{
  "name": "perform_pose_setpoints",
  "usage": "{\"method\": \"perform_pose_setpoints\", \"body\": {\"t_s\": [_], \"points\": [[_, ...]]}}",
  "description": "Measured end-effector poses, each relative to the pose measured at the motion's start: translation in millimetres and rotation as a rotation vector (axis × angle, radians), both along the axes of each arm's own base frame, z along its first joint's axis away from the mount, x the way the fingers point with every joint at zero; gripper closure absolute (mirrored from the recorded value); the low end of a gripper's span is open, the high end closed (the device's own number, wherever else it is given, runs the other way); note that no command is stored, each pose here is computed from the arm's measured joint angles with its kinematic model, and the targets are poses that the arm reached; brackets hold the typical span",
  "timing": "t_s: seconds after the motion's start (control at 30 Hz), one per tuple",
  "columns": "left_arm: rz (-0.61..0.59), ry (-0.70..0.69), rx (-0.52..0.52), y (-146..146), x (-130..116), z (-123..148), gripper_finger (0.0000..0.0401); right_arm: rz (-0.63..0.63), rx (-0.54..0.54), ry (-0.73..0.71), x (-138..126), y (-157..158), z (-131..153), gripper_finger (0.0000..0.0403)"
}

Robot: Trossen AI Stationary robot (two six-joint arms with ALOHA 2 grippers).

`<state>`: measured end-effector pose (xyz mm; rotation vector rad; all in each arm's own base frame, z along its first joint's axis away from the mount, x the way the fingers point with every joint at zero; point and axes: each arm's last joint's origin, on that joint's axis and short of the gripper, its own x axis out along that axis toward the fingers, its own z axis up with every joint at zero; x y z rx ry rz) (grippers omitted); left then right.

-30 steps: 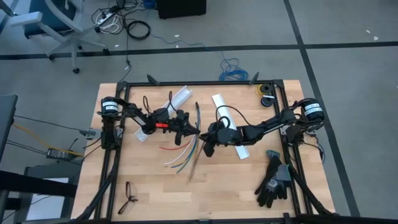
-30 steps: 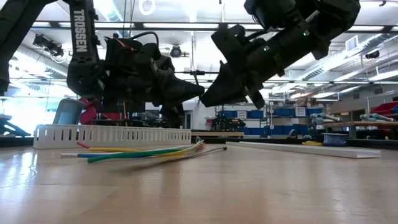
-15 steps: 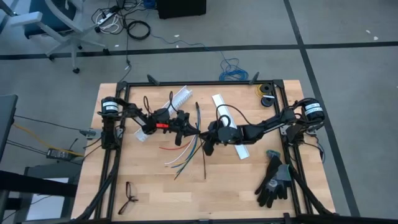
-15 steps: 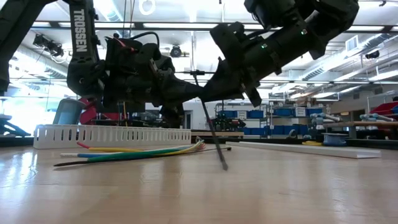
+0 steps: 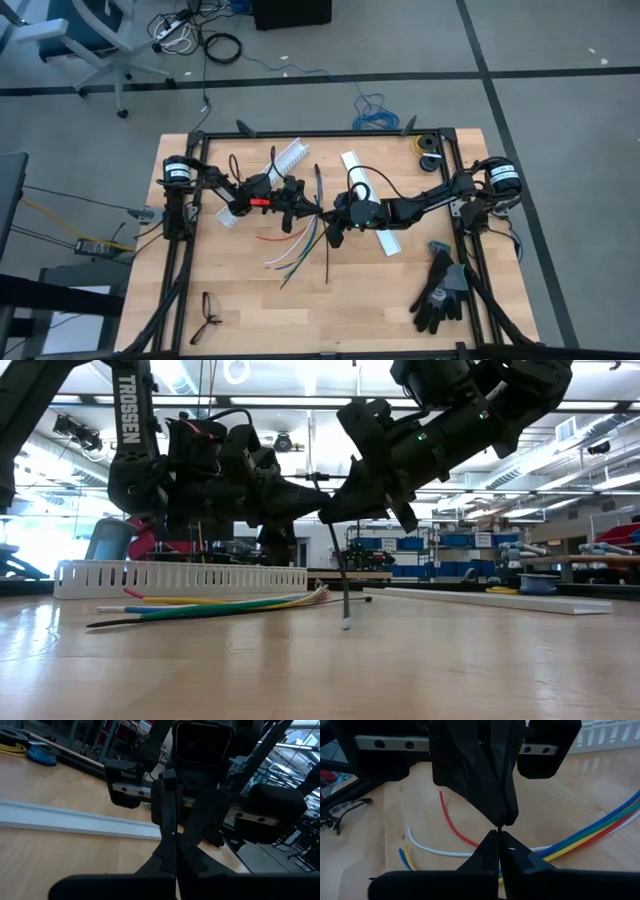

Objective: Ziptie cables
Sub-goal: Prepare the right black zip tie to wrap the cable wires

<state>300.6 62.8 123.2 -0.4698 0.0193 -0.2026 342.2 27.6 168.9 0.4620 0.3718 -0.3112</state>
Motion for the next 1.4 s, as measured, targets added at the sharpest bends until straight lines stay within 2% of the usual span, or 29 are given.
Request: {"method": "perform_pose_setpoints", "body": {"t_s": [0.43,0.87,1.4], "points": [[0.006,-0.025,0.003,0,0,3,0.0380,0.014,-0.010,-0.001,-1,8,0,0.0403],[0.014,-0.094,0.019,1,-1,9,0.0378,0.029,0.000,0.002,-2,15,0,0.0403],[0.058,-0.096,0.001,2,-1,10,0.0378,0.025,-0.003,-0.002,-3,20,0,0.0403]]}}
